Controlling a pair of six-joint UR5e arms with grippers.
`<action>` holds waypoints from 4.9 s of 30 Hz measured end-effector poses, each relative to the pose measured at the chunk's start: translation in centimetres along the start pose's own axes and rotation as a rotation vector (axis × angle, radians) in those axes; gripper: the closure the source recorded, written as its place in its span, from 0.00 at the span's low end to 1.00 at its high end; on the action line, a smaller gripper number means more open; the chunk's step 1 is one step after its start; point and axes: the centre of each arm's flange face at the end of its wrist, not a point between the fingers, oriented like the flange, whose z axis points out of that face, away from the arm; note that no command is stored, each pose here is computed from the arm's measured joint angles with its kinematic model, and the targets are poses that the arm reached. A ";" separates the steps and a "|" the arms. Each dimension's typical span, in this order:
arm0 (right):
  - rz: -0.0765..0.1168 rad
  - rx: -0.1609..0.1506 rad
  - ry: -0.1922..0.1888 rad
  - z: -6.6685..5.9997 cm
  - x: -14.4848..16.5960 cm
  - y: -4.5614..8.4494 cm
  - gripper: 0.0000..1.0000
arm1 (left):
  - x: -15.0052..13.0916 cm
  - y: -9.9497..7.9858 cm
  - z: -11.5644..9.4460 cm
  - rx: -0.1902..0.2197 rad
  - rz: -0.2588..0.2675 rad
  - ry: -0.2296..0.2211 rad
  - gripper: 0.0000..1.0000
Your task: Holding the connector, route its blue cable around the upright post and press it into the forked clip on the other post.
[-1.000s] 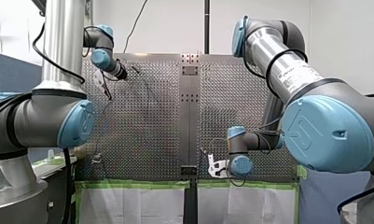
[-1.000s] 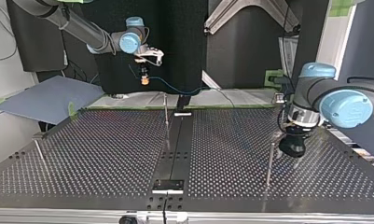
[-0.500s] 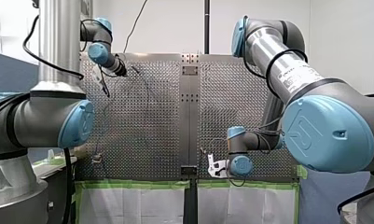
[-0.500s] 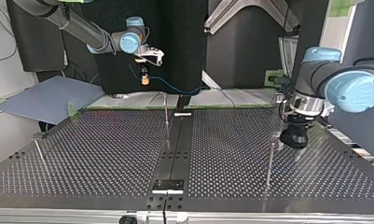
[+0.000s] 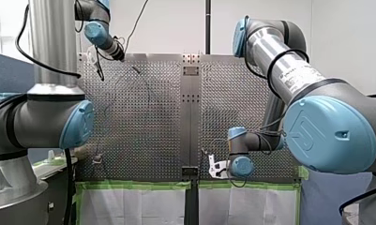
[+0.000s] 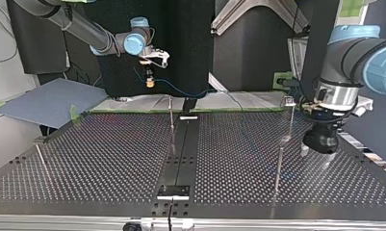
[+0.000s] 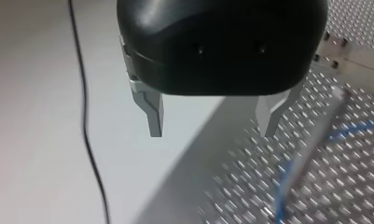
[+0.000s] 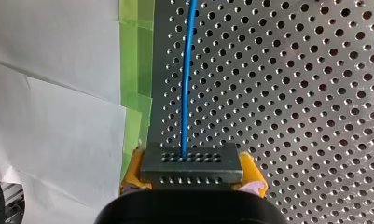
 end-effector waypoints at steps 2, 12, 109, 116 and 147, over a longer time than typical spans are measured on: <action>0.000 0.000 0.001 0.0 0.0 0.0 1.00 | -1.2 -1.0 -0.8 0.013 0.020 -0.012 0.00; 0.001 0.001 0.000 0.0 -0.1 0.0 1.00 | -5.0 -6.0 -4.6 0.123 0.083 -0.035 0.00; -0.004 0.011 -0.002 -0.2 -0.2 -0.6 1.00 | 4.7 -4.6 -5.6 -0.070 0.416 0.139 0.00; -0.003 0.012 0.001 -0.2 -0.2 -0.6 1.00 | 7.9 -4.6 -5.6 -0.038 0.476 0.166 0.00; -0.007 0.021 -0.009 -0.4 -0.3 -1.1 1.00 | 19.1 -7.6 -2.3 -0.011 0.778 0.130 0.00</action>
